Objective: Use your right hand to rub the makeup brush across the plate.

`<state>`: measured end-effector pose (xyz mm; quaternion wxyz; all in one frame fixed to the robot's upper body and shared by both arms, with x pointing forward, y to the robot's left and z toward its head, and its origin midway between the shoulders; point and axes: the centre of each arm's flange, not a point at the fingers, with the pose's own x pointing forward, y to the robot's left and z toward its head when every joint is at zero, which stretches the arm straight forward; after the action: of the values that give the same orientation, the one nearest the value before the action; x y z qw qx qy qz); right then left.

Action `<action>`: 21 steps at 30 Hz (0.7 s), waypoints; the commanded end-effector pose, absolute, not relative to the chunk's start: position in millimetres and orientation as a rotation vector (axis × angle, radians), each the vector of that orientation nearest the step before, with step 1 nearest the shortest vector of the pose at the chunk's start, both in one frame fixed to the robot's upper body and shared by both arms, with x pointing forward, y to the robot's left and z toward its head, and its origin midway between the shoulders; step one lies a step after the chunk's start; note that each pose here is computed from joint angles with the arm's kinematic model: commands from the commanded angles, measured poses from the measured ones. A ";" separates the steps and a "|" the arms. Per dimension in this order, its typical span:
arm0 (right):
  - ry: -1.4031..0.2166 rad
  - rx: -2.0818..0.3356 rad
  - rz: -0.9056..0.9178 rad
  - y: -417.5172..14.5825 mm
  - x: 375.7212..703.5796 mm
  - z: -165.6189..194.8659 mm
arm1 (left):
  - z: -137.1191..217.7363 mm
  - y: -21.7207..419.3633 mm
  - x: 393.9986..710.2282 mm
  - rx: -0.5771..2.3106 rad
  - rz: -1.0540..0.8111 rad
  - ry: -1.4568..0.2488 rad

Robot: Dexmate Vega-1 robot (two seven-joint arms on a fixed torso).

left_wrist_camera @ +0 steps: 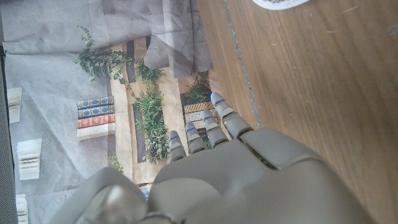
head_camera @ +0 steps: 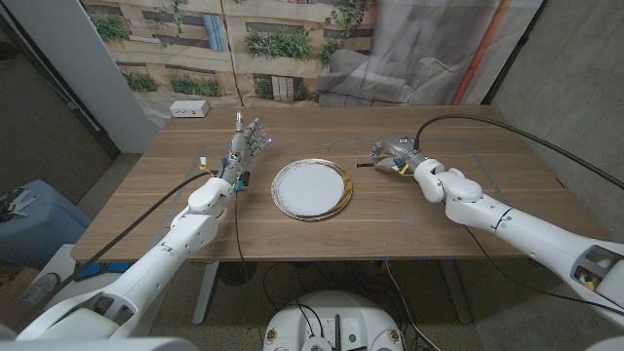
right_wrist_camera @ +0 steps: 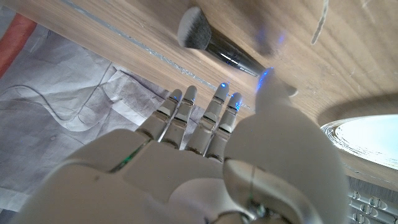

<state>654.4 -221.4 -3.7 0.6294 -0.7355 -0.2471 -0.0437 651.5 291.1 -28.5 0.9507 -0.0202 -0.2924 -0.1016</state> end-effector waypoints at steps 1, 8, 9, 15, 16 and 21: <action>-0.544 -1.689 -0.066 -222.6 650.3 -1.6 | -28.5 291.2 651.5 -0.041 -0.207 -0.595; -0.533 -1.679 -0.061 -222.8 648.1 0.4 | -28.5 291.2 651.5 -0.041 -0.207 -0.595; -0.532 -1.673 -0.064 -222.7 647.7 0.7 | -28.5 291.2 651.5 -0.041 -0.207 -0.595; -0.514 -1.573 -0.053 -227.1 644.4 3.7 | -28.5 291.1 651.6 -0.041 -0.207 -0.595; -0.510 -1.544 -0.046 -229.0 644.6 3.5 | -28.5 291.1 651.6 -0.041 -0.207 -0.595; -0.493 -1.436 -0.018 -236.6 645.6 3.3 | -28.6 291.0 651.6 -0.041 -0.207 -0.595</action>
<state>646.9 -227.3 2.0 0.6634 -0.7113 -0.2306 -0.0270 651.6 291.3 -28.5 0.9507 -0.0201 -0.2924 -0.1016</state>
